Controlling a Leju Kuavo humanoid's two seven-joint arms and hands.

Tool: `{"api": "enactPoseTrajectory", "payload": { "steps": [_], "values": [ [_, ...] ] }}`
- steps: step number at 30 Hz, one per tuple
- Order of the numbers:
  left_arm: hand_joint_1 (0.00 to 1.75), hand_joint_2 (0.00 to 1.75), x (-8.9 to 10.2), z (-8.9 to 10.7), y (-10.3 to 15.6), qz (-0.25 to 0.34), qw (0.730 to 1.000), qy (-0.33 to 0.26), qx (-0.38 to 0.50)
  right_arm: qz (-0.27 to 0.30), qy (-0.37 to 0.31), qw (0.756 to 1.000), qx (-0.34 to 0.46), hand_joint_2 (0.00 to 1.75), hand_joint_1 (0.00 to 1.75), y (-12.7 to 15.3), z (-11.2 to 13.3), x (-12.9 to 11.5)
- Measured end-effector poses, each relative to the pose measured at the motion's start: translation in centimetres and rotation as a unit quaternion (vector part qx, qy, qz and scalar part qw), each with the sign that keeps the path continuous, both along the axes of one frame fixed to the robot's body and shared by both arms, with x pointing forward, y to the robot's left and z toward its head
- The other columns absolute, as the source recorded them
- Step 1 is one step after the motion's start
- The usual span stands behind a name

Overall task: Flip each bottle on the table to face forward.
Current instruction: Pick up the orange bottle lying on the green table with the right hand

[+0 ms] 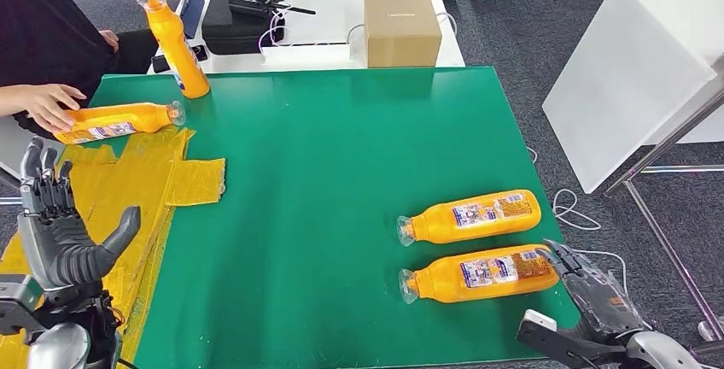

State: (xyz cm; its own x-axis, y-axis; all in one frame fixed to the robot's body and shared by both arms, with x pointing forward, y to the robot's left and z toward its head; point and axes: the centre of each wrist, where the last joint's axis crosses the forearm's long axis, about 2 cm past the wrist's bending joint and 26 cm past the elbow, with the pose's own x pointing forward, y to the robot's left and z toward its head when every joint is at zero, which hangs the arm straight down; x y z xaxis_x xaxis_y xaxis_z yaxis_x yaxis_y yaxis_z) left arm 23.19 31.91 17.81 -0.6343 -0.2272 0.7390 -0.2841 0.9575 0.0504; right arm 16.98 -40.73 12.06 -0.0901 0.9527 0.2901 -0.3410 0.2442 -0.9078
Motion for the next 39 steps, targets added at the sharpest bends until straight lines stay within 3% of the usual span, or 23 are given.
{"api": "enactPoseTrajectory", "payload": {
  "steps": [9,18,22,31,39],
  "values": [
    [0.00,1.75,1.0,0.3,-0.6,-0.023,1.000,0.001,-0.004,0.005,0.008,1.000,-0.025,1.75,0.00,-0.3,-0.6,4.0],
    [0.00,1.75,1.7,0.4,-0.9,-0.033,0.999,0.003,-0.001,0.067,0.048,0.996,-0.021,1.75,0.04,2.7,-0.9,8.4],
    [0.00,1.75,2.0,0.5,-1.1,-0.039,0.999,0.002,0.000,0.109,0.093,0.990,-0.005,1.75,1.74,3.7,-0.8,9.5],
    [0.00,1.75,2.4,0.3,-1.0,-0.044,0.999,0.003,-0.005,0.158,0.170,0.973,-0.017,1.75,1.75,1.3,1.3,8.6],
    [0.00,1.75,2.5,0.0,-1.1,-0.048,0.999,0.004,-0.008,0.174,0.210,0.960,-0.061,1.75,1.75,-1.3,4.9,6.8]
  ]
}}
